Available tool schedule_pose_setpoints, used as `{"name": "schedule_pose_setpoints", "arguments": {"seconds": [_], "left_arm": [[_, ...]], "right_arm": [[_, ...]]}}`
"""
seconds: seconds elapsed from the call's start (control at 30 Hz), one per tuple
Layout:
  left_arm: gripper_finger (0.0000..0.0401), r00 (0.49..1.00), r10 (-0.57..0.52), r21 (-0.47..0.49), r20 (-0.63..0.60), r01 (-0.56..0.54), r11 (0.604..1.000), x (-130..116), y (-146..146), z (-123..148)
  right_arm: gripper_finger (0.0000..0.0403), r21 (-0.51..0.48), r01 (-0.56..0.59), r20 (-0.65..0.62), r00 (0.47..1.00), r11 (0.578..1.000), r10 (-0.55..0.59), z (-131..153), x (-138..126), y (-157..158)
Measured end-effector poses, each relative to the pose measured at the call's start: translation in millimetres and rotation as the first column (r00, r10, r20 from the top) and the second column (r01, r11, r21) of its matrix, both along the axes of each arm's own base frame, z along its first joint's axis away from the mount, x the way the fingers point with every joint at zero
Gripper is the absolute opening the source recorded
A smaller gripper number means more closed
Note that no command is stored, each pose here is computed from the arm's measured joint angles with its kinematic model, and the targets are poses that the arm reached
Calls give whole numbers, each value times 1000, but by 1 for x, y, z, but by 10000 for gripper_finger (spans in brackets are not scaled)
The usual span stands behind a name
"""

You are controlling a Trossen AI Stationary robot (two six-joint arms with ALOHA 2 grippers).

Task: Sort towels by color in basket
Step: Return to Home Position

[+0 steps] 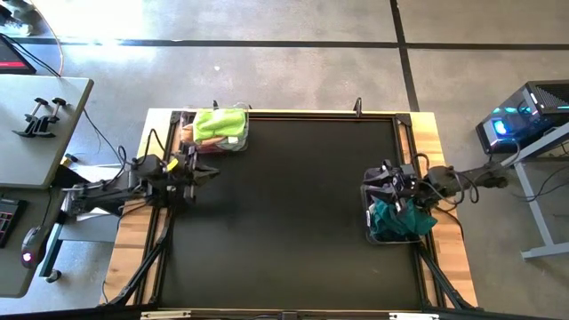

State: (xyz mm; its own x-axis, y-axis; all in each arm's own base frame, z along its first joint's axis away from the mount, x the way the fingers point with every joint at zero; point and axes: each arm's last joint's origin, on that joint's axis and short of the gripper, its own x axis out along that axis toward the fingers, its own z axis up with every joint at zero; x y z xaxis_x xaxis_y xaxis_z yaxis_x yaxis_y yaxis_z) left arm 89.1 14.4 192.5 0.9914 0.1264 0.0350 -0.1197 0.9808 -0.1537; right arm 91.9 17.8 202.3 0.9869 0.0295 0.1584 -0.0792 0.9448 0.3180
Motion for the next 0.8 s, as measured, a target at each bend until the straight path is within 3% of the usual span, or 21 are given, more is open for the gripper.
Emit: {"name": "schedule_pose_setpoints", "arguments": {"seconds": [0.3,0.53,0.8], "left_arm": [[0,997,-61,-36,-44,60,998,-1,5,-5],[0,993,-101,-46,-68,98,994,-2,6,-7],[0,988,-129,-45,-85,126,991,-3,8,-9]], "right_arm": [[133,28,36,-108,994,999,-33,-23,2,-3],[133,5,-3,-45,999,1000,3,-25,4,-4],[133,-9,-24,-85,996,1000,23,-29,5,-6]]}}
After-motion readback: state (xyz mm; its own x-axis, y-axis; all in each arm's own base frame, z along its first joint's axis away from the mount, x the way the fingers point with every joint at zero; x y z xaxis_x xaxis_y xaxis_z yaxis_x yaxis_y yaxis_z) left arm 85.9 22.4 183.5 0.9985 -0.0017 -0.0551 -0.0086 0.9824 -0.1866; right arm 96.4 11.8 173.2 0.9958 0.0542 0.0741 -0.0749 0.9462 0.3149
